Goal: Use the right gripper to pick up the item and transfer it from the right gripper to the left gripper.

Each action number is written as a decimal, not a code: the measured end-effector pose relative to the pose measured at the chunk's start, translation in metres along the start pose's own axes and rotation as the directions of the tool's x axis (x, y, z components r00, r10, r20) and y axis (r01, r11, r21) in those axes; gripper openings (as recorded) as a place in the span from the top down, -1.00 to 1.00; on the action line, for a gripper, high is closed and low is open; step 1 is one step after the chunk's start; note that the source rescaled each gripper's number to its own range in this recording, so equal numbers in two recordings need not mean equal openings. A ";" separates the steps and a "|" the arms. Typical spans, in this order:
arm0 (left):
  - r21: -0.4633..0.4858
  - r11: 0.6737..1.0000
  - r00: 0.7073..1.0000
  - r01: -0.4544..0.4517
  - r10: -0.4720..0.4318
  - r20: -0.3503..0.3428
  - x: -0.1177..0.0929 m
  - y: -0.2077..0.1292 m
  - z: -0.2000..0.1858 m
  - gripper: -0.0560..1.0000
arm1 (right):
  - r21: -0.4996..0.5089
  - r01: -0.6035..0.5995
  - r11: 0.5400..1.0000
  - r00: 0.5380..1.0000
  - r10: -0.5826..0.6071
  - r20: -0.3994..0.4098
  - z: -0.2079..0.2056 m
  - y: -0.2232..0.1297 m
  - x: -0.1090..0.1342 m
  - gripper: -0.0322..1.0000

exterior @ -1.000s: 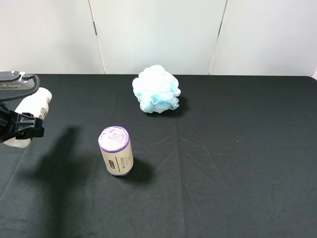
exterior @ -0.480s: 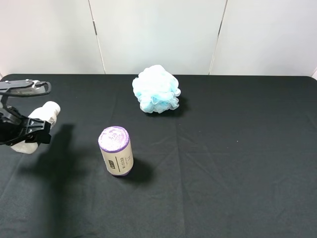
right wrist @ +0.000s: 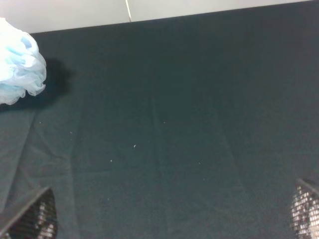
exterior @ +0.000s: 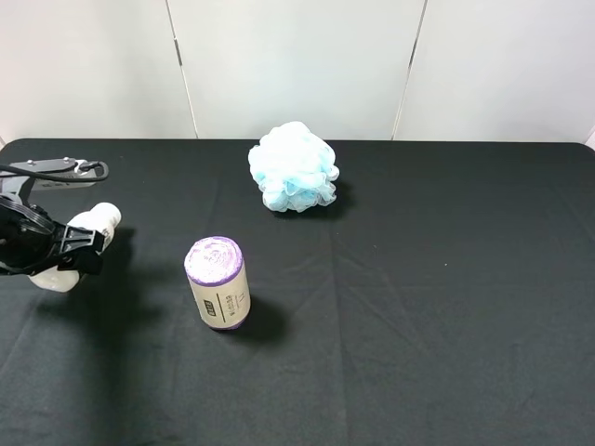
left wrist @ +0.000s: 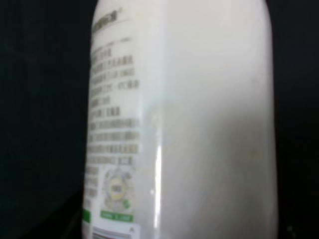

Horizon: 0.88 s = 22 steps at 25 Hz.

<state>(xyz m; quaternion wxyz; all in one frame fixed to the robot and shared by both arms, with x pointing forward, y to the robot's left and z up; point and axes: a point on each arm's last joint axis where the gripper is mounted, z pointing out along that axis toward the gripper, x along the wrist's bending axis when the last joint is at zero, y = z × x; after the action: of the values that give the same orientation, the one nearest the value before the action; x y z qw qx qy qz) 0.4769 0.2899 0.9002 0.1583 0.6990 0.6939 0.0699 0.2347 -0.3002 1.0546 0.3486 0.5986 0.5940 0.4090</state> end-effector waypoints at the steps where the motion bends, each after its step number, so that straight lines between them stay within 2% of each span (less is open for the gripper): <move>1: -0.004 1.000 1.000 0.000 0.000 -0.002 0.000 0.000 0.000 0.83 | 0.000 0.000 1.000 1.000 0.000 0.000 0.000 0.000 0.000 -1.00; 10: -0.017 1.000 1.000 0.003 -0.003 -0.007 0.001 0.002 0.000 0.83 | 0.000 0.000 1.000 1.000 0.000 0.000 0.000 0.000 0.000 -1.00; 11: -0.017 1.000 1.000 0.003 -0.003 -0.007 0.001 0.002 0.000 0.77 | 0.000 0.000 1.000 1.000 0.000 0.000 0.000 0.000 0.000 -1.00; 12: -0.022 1.000 1.000 0.003 -0.003 -0.009 0.001 0.002 0.000 0.51 | 0.000 0.000 1.000 1.000 0.000 0.000 0.000 0.000 0.000 -1.00; 14: -0.033 0.999 1.000 0.005 -0.006 -0.010 0.001 0.004 -0.001 -0.29 | 0.000 0.000 1.000 1.000 0.000 0.000 0.000 0.000 0.000 -1.00; 16: -0.034 0.999 1.000 0.006 -0.007 -0.011 0.001 0.004 -0.001 -0.69 | 0.000 0.000 1.000 1.000 0.000 0.000 0.000 0.000 0.000 -1.00; 19: -0.035 0.999 1.000 0.006 -0.007 -0.011 0.001 0.004 -0.001 -0.91 | 0.000 0.000 1.000 1.000 0.000 0.000 0.000 0.000 0.000 -1.00; 22: -0.035 0.999 1.000 0.006 -0.007 -0.011 0.001 0.004 -0.001 -0.97 | 0.000 0.000 1.000 1.000 0.000 0.000 0.000 0.000 0.000 -1.00</move>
<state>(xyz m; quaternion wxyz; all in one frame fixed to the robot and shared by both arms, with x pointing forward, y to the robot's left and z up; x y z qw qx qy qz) 0.4807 0.2909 0.9020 0.1669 0.6935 0.6957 0.0853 0.2347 -0.3002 1.0546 0.3486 0.5986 0.5940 0.4090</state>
